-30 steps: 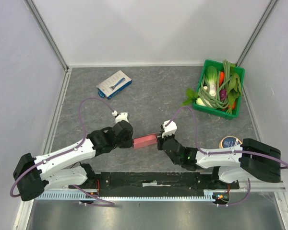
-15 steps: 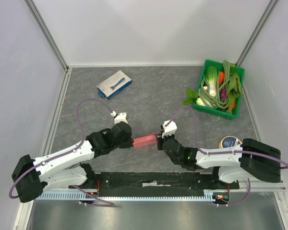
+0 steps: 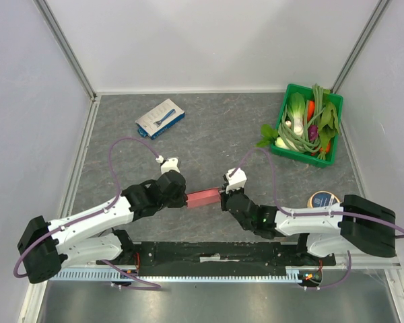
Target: Fold the paper box
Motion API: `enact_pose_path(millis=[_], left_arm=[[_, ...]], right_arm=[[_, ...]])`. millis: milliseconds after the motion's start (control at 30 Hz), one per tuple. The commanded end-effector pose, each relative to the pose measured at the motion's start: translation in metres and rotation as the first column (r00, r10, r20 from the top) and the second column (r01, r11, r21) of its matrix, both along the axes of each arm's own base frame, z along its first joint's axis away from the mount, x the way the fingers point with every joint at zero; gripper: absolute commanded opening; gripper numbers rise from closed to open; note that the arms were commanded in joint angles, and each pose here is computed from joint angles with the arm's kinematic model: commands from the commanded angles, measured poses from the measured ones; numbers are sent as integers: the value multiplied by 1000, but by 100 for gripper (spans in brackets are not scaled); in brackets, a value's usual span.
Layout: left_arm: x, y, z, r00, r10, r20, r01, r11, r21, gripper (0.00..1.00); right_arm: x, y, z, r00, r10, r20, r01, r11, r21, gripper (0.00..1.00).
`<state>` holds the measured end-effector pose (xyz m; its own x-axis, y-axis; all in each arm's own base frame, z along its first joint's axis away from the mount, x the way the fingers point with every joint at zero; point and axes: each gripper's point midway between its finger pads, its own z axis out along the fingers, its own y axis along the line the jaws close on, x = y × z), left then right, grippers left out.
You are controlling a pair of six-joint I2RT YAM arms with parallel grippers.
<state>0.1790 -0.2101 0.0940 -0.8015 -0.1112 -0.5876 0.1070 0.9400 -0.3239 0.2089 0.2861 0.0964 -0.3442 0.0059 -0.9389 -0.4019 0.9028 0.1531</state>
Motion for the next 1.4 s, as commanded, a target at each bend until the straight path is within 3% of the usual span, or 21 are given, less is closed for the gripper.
enact_pose_path(millis=[0, 167, 300, 433, 667, 800, 900, 1167, 1367], left_arm=[[-10, 17, -34, 998, -12, -57, 18, 994, 109, 2], [-5, 25, -36, 1000, 13, -22, -9, 990, 143, 2], [-5, 20, -27, 1000, -14, 3, 13, 994, 106, 2], [-4, 19, -18, 1000, -15, 16, 14, 996, 83, 2], [-3, 11, -11, 999, -41, 7, 41, 996, 76, 2], [-2, 8, -9, 999, -52, 7, 51, 995, 80, 2], [-1, 4, -5, 998, -61, 7, 60, 996, 72, 2], [-2, 1, -1, 997, -77, 1, 77, 995, 66, 3], [-1, -2, 4, 995, -98, 8, 97, 993, 65, 11]], right_arm=[[-21, 11, -5, 988, 118, -99, -127, 988, -88, 0], [-27, 8, 20, 981, 138, -136, -147, 988, -55, 21], [-30, 8, 38, 969, 199, -150, -203, 979, -15, 38], [-34, 6, 40, 946, 263, -190, -270, 963, -13, 49], [-19, 6, 46, 928, 229, -295, -249, 968, -34, 49], [-14, 9, 40, 918, 224, -328, -253, 966, -48, 39], [-15, 8, 29, 909, 213, -358, -256, 964, -77, 37], [-12, -4, 16, 916, 157, -370, -222, 965, -140, 42], [-2, -1, 20, 926, 149, -345, -208, 968, -139, 43]])
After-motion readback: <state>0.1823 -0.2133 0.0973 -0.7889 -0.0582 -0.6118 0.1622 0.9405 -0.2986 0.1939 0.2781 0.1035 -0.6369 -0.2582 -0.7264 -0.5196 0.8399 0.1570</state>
